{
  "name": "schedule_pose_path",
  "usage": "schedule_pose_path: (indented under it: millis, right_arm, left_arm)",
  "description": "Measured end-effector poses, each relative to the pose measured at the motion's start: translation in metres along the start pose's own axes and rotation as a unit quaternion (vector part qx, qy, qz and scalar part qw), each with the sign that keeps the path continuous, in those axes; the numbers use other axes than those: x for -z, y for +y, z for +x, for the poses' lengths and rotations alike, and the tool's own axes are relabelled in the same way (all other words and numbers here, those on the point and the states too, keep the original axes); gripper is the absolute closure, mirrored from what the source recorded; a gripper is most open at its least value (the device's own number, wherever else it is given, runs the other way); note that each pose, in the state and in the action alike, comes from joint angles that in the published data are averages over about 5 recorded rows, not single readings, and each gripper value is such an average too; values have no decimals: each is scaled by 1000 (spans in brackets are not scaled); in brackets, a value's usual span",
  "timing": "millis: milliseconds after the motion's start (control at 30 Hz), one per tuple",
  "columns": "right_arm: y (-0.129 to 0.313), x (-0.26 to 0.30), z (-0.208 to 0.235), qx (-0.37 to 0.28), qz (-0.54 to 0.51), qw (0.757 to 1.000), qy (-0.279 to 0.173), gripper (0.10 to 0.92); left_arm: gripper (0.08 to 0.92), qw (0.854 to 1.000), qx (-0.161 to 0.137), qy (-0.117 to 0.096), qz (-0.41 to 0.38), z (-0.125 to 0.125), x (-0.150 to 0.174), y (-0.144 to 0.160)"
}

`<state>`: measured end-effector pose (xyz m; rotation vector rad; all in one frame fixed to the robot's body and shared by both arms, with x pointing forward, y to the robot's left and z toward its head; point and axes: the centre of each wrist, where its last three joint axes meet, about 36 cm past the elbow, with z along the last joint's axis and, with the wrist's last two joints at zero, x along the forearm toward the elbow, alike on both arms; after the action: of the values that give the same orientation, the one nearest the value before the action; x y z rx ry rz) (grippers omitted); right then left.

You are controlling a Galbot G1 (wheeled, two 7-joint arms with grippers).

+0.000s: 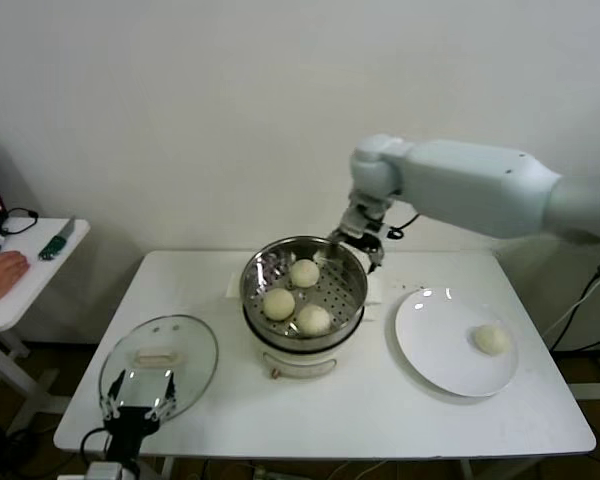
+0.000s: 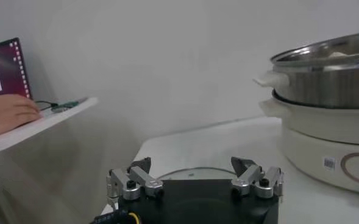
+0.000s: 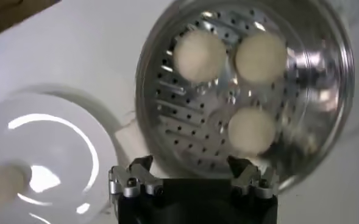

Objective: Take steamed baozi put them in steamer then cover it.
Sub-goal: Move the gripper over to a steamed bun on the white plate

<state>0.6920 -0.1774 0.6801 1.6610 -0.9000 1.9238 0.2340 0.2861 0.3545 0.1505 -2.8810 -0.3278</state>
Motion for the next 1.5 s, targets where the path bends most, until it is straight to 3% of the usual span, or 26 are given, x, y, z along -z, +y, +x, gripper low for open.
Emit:
schedule_pose_path:
  millis: [333,700,1067,1500]
  right_arm:
    - [114,-99,-31,6,-239,971,-3,200]
    - [210,-151,-91,41,-349,936,16,200]
    - [249,-161,-144,78,-377,922,32,200]
    - [257,-163,-178,99,-374,921,43,200]
  left_arm:
    - [177,1000,4,-3,2,1,2,1]
    - [177,1000,16,-1,7,-1,5,-2]
    - [177,1000,23,8,6,1,3,-1]
    - [177,1000,26,15,8,0,0,-3]
